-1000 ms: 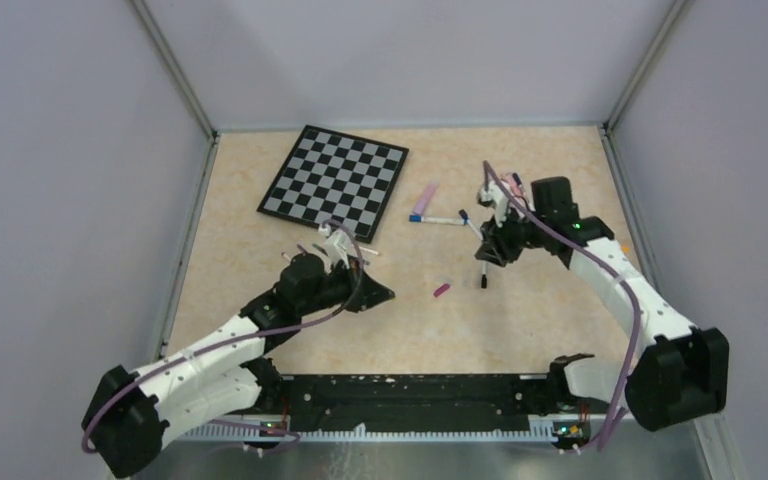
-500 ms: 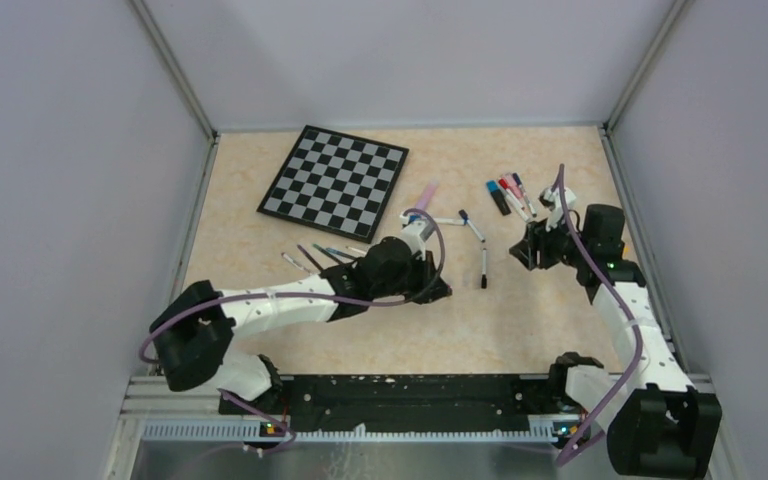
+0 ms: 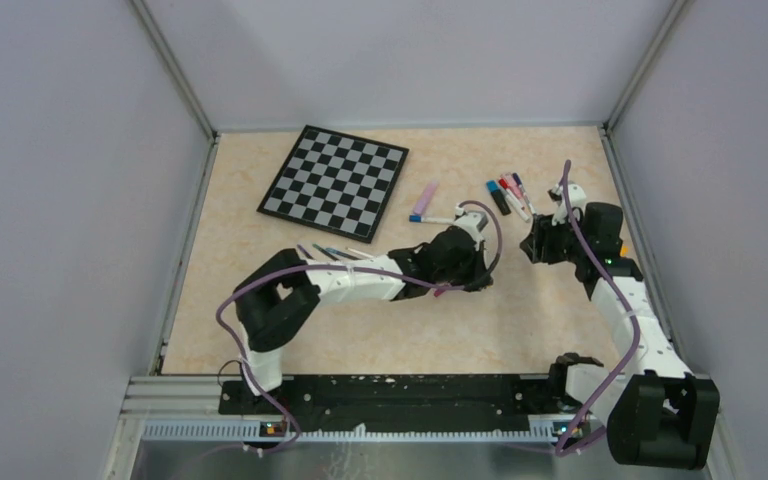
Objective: Open the pen caps
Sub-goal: Place the pen cap at the center of the board.
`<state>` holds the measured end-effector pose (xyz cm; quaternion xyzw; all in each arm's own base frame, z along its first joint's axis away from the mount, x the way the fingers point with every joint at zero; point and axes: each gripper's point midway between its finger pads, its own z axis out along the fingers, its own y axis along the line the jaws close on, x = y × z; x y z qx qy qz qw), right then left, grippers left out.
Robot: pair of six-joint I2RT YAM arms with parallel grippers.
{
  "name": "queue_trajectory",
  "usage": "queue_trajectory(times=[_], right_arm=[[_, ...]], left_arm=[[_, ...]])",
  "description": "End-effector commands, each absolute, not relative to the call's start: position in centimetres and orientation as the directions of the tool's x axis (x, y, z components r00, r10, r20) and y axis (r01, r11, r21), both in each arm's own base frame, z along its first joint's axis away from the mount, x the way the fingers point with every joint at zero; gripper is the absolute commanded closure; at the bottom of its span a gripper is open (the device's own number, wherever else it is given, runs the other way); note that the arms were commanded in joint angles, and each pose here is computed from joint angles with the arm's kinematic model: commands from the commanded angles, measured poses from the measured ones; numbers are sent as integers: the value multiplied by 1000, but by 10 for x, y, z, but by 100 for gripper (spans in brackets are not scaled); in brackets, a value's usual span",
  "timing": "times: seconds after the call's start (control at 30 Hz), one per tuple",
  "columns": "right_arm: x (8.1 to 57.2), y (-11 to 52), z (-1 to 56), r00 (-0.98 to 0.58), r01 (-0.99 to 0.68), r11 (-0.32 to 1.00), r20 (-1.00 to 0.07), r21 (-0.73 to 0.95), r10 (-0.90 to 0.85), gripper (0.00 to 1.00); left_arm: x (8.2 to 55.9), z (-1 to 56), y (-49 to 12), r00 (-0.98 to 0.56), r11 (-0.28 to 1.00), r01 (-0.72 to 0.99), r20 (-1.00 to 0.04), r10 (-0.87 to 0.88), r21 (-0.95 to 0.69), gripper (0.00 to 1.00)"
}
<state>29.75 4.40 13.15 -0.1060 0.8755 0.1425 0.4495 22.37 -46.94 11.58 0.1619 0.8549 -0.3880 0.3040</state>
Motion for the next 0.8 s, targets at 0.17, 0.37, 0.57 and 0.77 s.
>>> queue_trajectory(times=[0.17, 0.37, 0.57, 0.77], right_arm=[[311, 30, 146, -532, -254, 958, -847, 130, -26, 52], [311, 30, 146, -534, -256, 957, -845, 133, -25, 52], [311, 30, 144, -539, -257, 957, -842, 136, -25, 52], [310, 31, 143, -540, -259, 956, -841, 137, -26, 52]], left_arm=[[250, 94, -511, -785, 711, 464, -617, 54, -528, 95], [255, 67, -521, -817, 753, 435, -568, 100, -493, 94], [257, 57, -523, -824, 772, 426, -554, 117, -471, 84], [258, 54, -523, -827, 777, 427, -548, 129, -462, 70]])
